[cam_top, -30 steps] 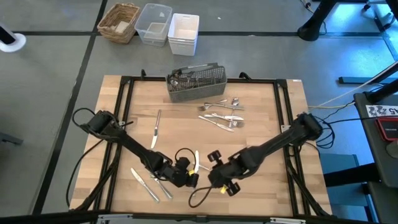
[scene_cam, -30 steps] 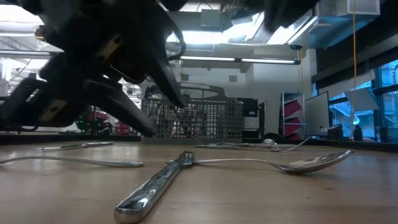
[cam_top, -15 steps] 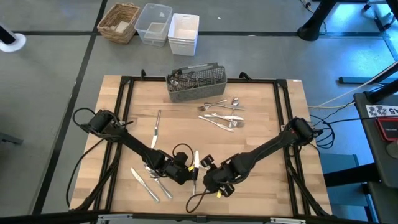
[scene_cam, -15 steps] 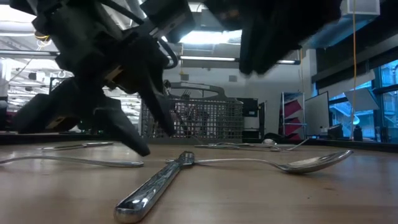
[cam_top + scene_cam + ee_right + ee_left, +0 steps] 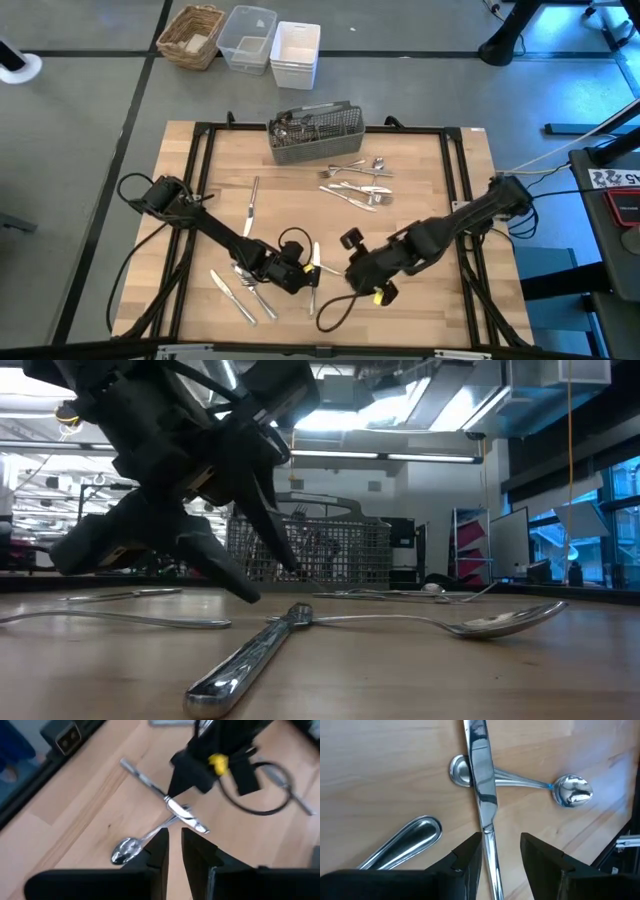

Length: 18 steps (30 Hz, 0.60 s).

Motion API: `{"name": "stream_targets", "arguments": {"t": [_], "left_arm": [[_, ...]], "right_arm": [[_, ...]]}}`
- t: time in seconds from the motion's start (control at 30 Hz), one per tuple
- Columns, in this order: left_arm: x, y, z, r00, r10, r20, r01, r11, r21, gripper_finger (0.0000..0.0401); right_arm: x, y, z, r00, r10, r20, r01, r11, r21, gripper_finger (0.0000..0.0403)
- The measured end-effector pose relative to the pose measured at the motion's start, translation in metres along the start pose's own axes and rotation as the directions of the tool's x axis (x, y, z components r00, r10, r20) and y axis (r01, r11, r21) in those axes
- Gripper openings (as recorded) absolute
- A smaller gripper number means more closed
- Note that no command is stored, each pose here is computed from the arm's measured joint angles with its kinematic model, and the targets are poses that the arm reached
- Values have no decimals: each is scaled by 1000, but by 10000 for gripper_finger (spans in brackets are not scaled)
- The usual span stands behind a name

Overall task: Sort silverware
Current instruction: Put the silver knife into the silverware rack

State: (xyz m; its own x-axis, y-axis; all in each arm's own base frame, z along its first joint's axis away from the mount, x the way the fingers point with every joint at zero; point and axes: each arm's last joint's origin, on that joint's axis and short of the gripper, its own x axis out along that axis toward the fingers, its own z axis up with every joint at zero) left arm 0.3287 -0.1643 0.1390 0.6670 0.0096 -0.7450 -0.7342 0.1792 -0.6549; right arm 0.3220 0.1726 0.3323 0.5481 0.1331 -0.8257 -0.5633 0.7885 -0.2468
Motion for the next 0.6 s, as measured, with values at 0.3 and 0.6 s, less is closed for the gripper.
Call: {"name": "stream_targets", "arguments": {"t": [0.3, 0.6], "left_arm": [[0, -2, -2, 1000, -23, -18, 23, 999, -35, 127], [-2, -22, -5, 994, -105, -31, 103, 993, -51, 127]], "right_arm": [[-67, -10, -4, 990, -47, 136, 44, 999, 24, 53], [-103, -13, -15, 978, -85, 192, 79, 996, 41, 53]]}}
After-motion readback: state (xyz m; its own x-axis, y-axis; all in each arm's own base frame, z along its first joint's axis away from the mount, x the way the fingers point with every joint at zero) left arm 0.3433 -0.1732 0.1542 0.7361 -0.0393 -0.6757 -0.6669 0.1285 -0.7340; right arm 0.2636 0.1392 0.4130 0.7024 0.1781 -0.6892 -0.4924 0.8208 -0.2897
